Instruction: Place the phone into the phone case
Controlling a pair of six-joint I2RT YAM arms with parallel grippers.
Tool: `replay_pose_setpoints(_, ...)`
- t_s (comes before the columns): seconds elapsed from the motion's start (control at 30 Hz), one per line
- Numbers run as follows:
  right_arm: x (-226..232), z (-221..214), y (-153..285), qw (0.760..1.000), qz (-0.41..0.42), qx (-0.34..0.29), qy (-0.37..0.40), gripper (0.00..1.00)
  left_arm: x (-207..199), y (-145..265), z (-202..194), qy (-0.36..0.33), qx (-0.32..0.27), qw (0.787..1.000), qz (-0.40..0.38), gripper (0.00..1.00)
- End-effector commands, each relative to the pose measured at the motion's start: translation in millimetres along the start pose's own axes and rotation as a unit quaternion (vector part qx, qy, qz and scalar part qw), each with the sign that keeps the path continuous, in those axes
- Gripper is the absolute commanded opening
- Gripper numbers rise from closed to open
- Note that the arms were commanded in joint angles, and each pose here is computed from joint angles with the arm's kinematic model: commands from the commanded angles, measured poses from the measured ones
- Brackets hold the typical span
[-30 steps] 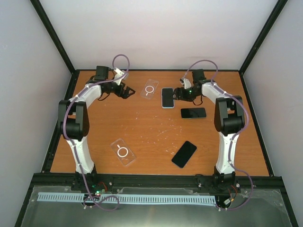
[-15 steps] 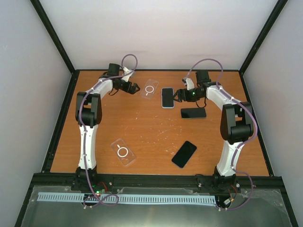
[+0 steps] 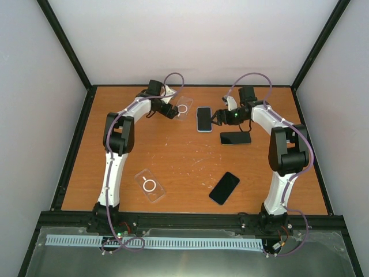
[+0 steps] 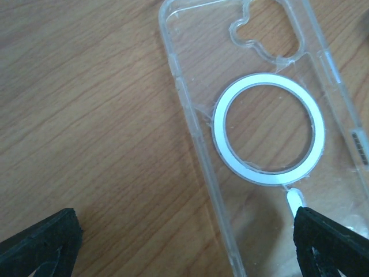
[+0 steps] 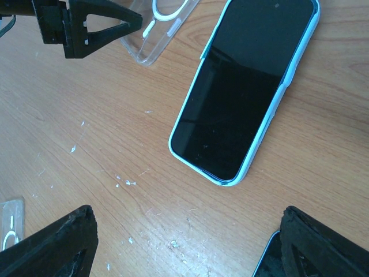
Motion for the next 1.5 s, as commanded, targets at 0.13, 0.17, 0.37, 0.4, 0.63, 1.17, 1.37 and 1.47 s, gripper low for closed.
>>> replay_pose_setpoints(0.13,10.0,7.3,17.8,1.0,0.001,-0.025,0.015,0.84,-4.8,-4.9,-25.1,-0.012,0.072,0.997,0.013,1.0)
replay_pose_setpoints(0.17,10.8,7.8,19.7,0.999,0.001,-0.028,0.017,0.84,-8.6,-3.3,-29.5,-0.013,0.078,0.997,0.01,1.0)
replay_pose_setpoints(0.37,11.8,8.5,24.1,0.999,0.002,-0.032,0.016,0.84,-29.8,16.5,-52.2,-0.021,0.102,0.995,-0.001,1.0)
replay_pose_setpoints(0.4,12.1,8.4,24.1,0.999,0.004,-0.032,0.016,0.84,-33.5,19.3,-56.1,-0.021,0.107,0.994,-0.004,1.0)
replay_pose_setpoints(0.63,14.7,7.5,27.9,0.999,0.005,-0.035,0.019,0.84,-74.9,43.5,-76.8,-0.024,0.119,0.992,-0.047,1.0)
replay_pose_setpoints(1.17,14.9,3.1,31.5,0.999,0.008,-0.033,0.02,0.84,-217.2,96.7,-153.7,-0.047,0.181,0.972,-0.146,1.0)
replay_pose_setpoints(1.37,16.1,2.7,32.1,0.999,0.011,-0.032,0.02,0.84,-247.4,117.0,-170.3,-0.081,0.177,0.963,-0.186,1.0)
replay_pose_setpoints(1.47,15.9,0.9,31.5,0.999,0.012,-0.029,0.022,0.84,-249.6,124.4,-164.3,-0.093,0.162,0.963,-0.195,1.0)
Point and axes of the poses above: each gripper's point midway between its finger pads, its own y axis back along the fingers, its own x axis along the line the jaws close on, z = x × y, the point moved 3 cm from there along y, back along the fingers, and after that the axes turned 13 degrees about -y, right-handed, at the moved point
